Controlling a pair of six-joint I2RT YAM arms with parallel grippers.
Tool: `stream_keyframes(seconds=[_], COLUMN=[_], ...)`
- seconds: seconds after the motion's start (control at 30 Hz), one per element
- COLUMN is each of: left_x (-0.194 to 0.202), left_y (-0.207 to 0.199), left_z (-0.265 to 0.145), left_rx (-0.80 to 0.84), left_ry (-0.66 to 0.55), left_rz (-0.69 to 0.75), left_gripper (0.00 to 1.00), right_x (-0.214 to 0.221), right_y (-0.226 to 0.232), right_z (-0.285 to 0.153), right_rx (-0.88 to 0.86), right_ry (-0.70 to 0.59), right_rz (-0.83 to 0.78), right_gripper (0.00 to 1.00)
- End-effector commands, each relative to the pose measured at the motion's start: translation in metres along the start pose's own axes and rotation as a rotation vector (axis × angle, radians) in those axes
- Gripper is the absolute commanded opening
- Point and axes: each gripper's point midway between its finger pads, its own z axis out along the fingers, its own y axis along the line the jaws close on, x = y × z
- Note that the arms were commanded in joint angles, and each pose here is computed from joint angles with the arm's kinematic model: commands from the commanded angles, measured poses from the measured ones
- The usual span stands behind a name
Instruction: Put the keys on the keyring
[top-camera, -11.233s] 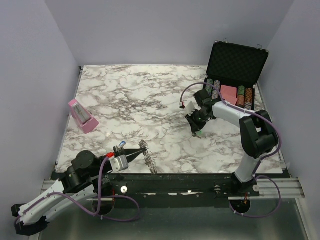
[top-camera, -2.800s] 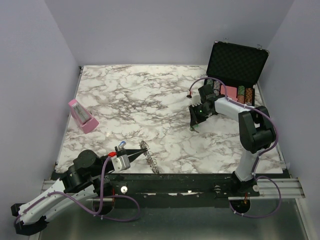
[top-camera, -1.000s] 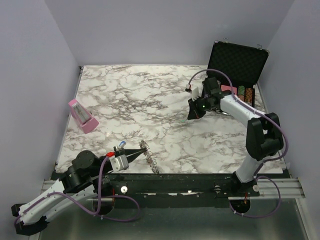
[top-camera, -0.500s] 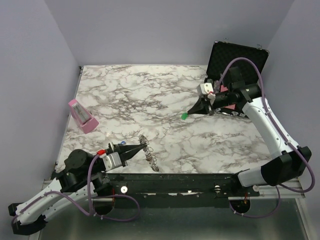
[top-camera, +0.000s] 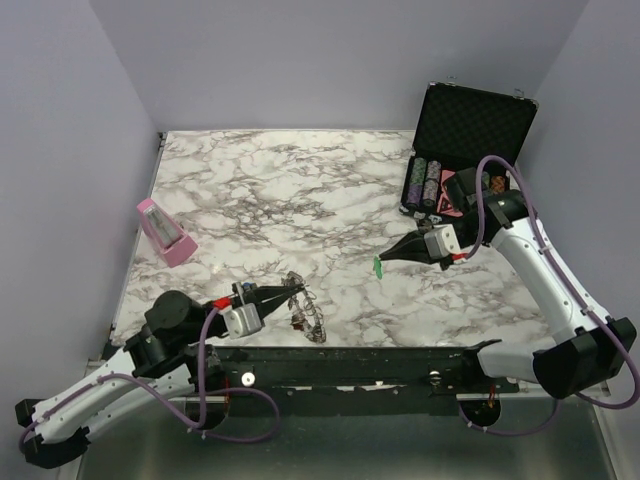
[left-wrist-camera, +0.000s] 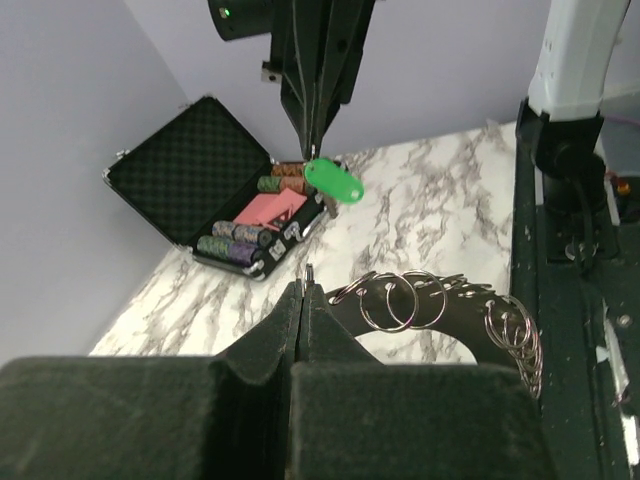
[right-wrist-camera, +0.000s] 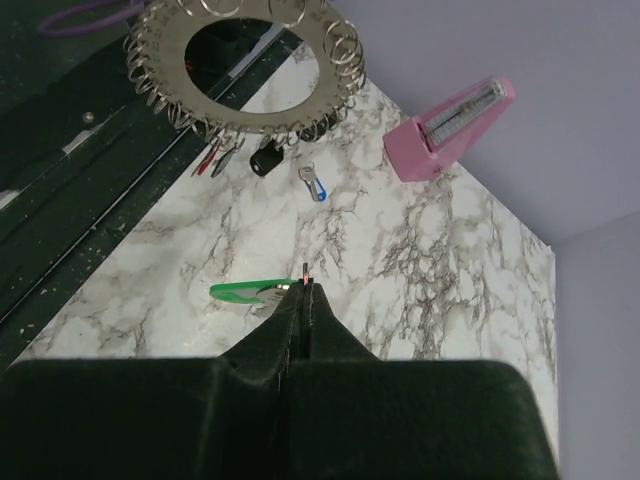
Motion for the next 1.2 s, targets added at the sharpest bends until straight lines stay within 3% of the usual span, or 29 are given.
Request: stream_keyframes(seconds=[0.0, 0.4, 0.57, 0.67, 0.7, 0.73, 0.77, 0.83, 0.9, 1.07, 1.17], left_x=[0.001, 0.022, 0.028, 0.029, 0.027, 0.027, 0.024, 0.023, 0.024, 0.039, 0.039], left_y=[0.002, 0.006, 0.005, 0.005, 0.007, 0.008, 0.01, 0.012, 0.014, 0.013, 0.012], left_z=[0.017, 0.034, 0.032, 0.027, 0.024, 0.02, 0.017, 0.01, 0.003, -0.008, -0.009], left_rx=[0.029, 0.019, 0.019, 0.012, 0.002, -0.004, -0.014, -0.031, -0.049, -0.074, -0.069], left_ry=[-0.007, 0.03, 0.053, 0.066, 0.066, 0.071, 0.068, 0.079, 0.086, 0.13, 0.132], left_rz=[0.092, 0.115, 0.107, 0.11, 0.113, 0.116, 0.119, 0.127, 0.134, 0.134, 0.129], left_gripper=[0.0, 0.0, 0.0, 0.0, 0.0, 0.0, 0.0, 0.0, 0.0, 0.0, 0.0], right_x=[-0.012, -0.013, 0.002, 0.036, 0.061, 0.08, 0.101, 0.122, 0.14, 0.159, 0.182], right_y=[0.003, 0.007, 0.015, 0.023, 0.013, 0.012, 0.01, 0.031, 0.046, 0.078, 0.099], right_z=[0.004, 0.01, 0.006, -0.009, -0.018, -0.027, -0.043, -0.067, -0.093, -0.134, -0.135], right_rx=[0.011, 0.065, 0.049, 0.091, 0.161, 0.278, 0.363, 0.333, 0.33, 0.264, 0.229], right_ry=[-0.072, -0.201, -0.166, 0.015, 0.152, 0.268, 0.408, 0.624, 0.803, 1.054, 1.112], right_rz=[-0.138, 0.056, 0.362, 0.624, 0.703, 0.906, 0.911, 0.88, 0.95, 1.104, 1.208], right_gripper=[0.0, 0.01, 0.0, 0.0, 0.0, 0.0, 0.0, 0.0, 0.0, 0.0, 0.01])
